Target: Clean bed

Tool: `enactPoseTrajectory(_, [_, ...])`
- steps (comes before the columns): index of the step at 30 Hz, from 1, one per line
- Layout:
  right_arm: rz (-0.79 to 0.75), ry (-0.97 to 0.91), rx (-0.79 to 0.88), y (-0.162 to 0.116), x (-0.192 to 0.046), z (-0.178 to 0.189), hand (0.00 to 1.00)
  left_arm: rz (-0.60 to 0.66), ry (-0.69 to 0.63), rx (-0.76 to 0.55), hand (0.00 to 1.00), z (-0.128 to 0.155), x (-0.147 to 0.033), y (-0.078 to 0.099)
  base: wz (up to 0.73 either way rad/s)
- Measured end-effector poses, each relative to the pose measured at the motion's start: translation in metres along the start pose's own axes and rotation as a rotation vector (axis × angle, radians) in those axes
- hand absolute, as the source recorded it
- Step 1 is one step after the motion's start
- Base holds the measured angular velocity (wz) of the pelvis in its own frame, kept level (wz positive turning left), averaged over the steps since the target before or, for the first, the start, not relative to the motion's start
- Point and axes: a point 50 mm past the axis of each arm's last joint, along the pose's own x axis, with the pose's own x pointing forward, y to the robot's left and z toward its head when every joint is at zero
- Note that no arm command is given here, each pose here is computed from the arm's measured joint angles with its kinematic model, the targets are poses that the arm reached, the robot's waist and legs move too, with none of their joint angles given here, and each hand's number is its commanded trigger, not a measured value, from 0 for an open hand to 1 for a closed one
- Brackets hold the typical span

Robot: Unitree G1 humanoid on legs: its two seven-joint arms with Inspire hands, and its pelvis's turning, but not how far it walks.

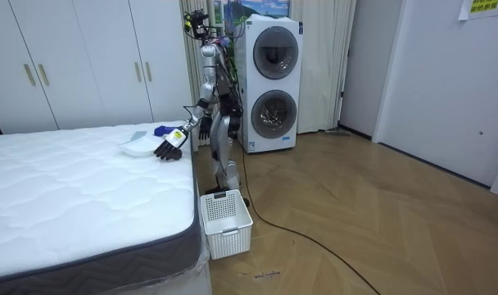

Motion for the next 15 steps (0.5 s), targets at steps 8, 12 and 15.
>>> enactPoseTrajectory(8, [-0.009, -0.002, 0.025, -0.002, 0.0, 0.001, 0.0, 0.0, -0.018, 0.003, 0.0, 0.006, 0.002, -0.001, 0.01])
enactPoseTrajectory(12, [-0.014, -0.008, 0.024, -0.002, 0.0, 0.002, 0.0, 0.002, -0.04, 0.001, 0.0, 0.015, 0.006, -0.001, 0.02])
enactPoseTrajectory(15, [-0.024, -0.017, 0.032, -0.003, 0.001, 0.006, 0.0, 0.012, -0.064, 0.002, 0.0, 0.026, 0.013, 0.001, -0.08])
